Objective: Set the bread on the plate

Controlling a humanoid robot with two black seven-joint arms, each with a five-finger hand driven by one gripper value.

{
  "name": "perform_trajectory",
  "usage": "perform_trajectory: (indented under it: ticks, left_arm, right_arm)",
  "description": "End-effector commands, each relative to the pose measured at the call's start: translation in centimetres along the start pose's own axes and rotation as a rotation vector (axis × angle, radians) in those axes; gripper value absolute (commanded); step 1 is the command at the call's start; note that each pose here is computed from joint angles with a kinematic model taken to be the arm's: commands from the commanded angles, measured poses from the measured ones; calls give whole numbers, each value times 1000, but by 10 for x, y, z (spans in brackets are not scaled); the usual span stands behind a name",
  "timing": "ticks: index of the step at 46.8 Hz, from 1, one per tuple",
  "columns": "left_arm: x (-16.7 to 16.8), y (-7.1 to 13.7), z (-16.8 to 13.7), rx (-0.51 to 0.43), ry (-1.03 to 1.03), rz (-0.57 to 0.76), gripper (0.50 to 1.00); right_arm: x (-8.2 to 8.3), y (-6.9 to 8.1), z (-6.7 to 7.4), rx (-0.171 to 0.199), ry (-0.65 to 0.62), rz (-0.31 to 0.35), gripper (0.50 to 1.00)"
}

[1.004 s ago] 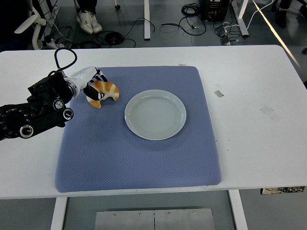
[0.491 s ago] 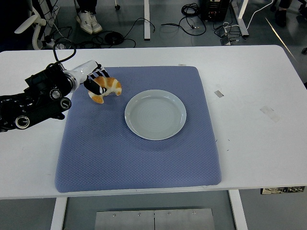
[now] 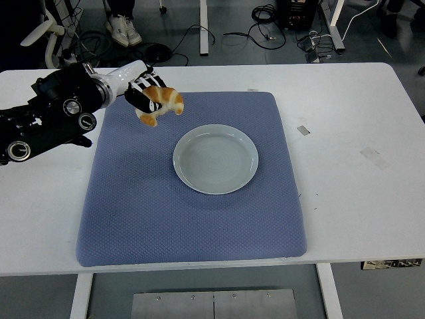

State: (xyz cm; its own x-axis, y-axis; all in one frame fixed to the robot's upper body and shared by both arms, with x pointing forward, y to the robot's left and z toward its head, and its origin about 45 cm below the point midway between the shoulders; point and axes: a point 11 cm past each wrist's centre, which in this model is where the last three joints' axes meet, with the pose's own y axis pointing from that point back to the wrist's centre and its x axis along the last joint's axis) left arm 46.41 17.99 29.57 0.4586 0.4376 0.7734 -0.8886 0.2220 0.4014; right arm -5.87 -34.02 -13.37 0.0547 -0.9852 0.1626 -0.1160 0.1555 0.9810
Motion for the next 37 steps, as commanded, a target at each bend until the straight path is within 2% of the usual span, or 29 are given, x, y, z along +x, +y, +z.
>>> perform_trajectory:
  ticks: [1,12,24,37]
  left_arm:
    - [-7,-1,10,-19,0,-15,500]
    - [-28,-4,32,-64,-18,-49,500]
    - [-56,3,63,-144,-83,-96,507]
    - [-68,6,70,-166,-119,-118,508]
  right_arm:
    - [0,0,0,0,0,0,1000]
    - [0,0,0,0,0,0,1000]
    - [0,0,0,0,0,0,1000]
    - [0,0,0,0,0,0,1000]
